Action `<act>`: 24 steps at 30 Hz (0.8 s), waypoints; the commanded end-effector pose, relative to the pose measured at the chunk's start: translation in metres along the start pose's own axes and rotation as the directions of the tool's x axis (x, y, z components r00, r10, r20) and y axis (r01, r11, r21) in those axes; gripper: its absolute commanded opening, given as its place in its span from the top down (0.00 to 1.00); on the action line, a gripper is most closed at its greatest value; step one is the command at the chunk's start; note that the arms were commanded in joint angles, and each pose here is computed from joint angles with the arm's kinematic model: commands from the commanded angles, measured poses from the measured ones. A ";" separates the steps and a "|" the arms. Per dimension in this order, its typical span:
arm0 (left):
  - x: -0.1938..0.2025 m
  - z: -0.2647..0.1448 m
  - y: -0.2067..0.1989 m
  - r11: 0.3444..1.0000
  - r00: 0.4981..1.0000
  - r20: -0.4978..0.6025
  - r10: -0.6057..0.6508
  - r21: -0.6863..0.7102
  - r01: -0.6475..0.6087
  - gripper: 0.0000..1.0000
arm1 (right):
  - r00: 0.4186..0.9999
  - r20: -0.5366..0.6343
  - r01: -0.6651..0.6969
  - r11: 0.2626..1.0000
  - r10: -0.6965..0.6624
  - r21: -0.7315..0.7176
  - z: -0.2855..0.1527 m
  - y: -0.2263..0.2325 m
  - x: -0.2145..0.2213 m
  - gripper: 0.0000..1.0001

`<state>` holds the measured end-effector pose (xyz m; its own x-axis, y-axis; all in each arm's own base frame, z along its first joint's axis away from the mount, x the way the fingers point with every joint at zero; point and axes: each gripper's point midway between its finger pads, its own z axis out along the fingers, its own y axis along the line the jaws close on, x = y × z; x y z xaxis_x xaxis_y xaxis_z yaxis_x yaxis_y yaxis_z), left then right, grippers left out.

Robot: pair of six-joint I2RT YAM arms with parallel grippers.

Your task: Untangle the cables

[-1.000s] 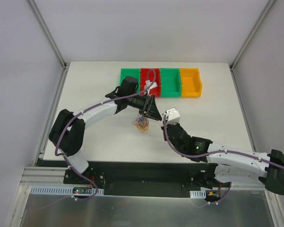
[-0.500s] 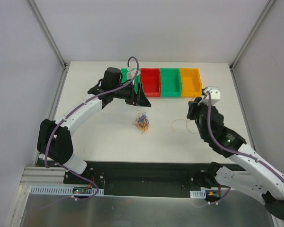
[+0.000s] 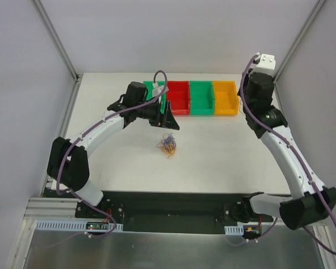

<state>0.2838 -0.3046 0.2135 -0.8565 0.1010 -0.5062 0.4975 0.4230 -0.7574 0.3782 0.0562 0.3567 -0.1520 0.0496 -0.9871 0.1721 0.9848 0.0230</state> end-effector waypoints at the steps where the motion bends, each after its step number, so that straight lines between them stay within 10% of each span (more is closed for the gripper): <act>1: -0.010 -0.005 -0.022 0.998 1.000 0.011 0.020 0.056 -0.020 0.27 | 0.995 0.096 -0.007 1.000 0.007 -0.004 0.041 0.004 -0.042 1.00; 14: -0.013 -0.012 -0.028 0.996 0.997 0.039 0.069 0.048 -0.071 0.26 | 0.993 -0.059 0.098 0.995 -0.098 0.007 0.186 0.043 0.051 1.00; 24: -0.008 -0.005 -0.016 0.998 0.999 0.017 0.051 0.036 -0.051 0.26 | 0.955 -0.286 -0.098 0.993 0.077 -0.059 0.267 0.042 0.159 1.00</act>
<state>0.2827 -0.3048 0.2174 -0.8575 0.0971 -0.5052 0.4959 0.4173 -0.7616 0.5974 0.0600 0.1447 -0.4559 0.0694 -0.8873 0.1507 0.9886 0.0000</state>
